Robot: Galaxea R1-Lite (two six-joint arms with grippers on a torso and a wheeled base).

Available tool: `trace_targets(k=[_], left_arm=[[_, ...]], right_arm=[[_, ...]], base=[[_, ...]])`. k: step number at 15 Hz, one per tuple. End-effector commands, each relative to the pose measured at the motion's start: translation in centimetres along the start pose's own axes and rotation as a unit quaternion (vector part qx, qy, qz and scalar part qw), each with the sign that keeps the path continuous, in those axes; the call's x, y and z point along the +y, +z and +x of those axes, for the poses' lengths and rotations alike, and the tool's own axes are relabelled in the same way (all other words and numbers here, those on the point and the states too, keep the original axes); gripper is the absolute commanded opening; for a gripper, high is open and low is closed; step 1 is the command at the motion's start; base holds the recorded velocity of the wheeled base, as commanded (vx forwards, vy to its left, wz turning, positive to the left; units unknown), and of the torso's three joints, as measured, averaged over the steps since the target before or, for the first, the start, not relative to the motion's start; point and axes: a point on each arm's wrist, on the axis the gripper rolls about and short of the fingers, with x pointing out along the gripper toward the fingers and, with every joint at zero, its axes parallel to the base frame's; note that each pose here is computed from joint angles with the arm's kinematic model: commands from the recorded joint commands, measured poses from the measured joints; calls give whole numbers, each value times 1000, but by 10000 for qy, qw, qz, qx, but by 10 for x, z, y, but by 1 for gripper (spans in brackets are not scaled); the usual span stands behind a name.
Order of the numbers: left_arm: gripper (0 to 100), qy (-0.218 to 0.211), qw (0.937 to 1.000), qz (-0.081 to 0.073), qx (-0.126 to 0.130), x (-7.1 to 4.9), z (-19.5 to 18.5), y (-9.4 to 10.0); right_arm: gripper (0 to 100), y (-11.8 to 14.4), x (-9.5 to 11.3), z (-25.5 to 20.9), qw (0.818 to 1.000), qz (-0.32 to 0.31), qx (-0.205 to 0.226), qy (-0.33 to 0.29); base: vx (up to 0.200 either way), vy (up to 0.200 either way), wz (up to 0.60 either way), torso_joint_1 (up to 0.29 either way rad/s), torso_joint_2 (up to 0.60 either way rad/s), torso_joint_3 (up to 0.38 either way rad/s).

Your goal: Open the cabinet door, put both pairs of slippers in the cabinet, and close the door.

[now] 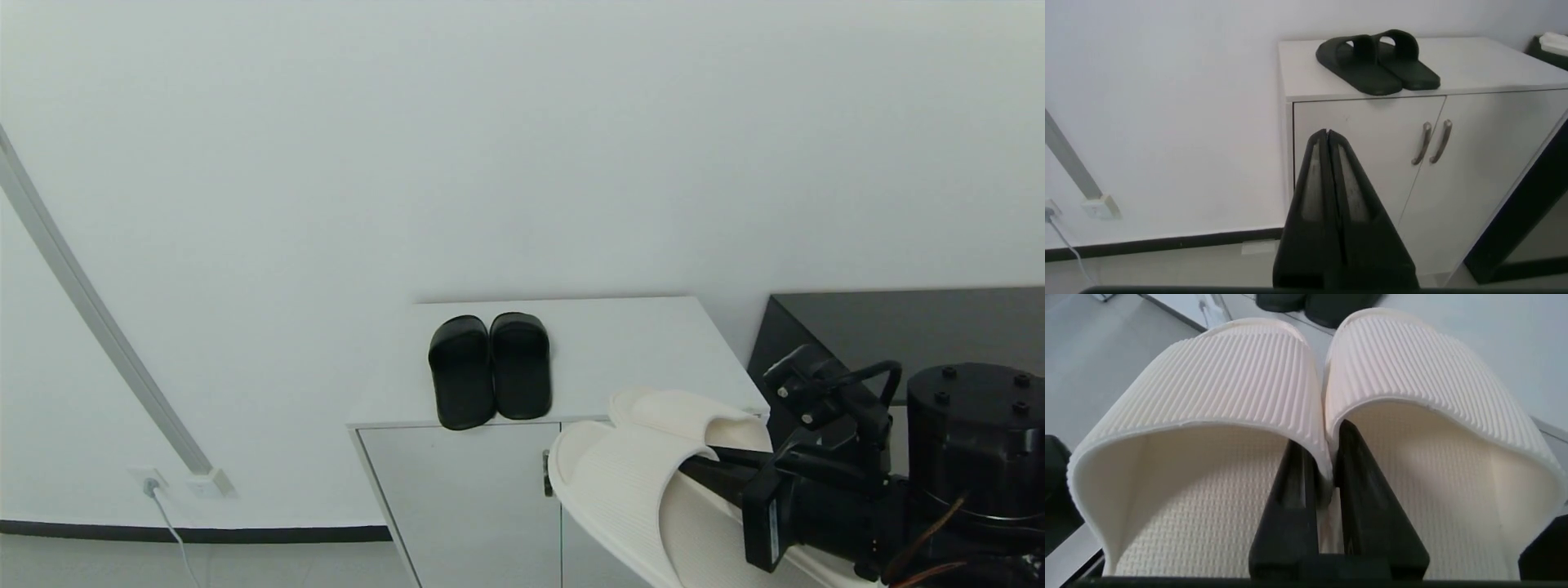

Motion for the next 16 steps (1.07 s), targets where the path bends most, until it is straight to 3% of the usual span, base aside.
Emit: trace_targets(k=[1,12,15,16], left_arm=[[0,6,10000,-17,8,0,0,0],[0,-2,10000,21,8,0,0,0],[0,-10,10000,29,8,0,0,0],[100,-17,10000,29,8,0,0,0]], right_arm=[[0,-1,0,1,10000,-1,26,-3],[0,-10,4,3,9997,-133,206,61],[0,-10,4,2,9997,-135,192,78],[0,-10,4,2,9996,-138,210,91]], base=[[0,0,0,0,0,0],[0,0,0,0,0,0],[0,0,0,-128,291,150],[0,0,0,-154,349,178]])
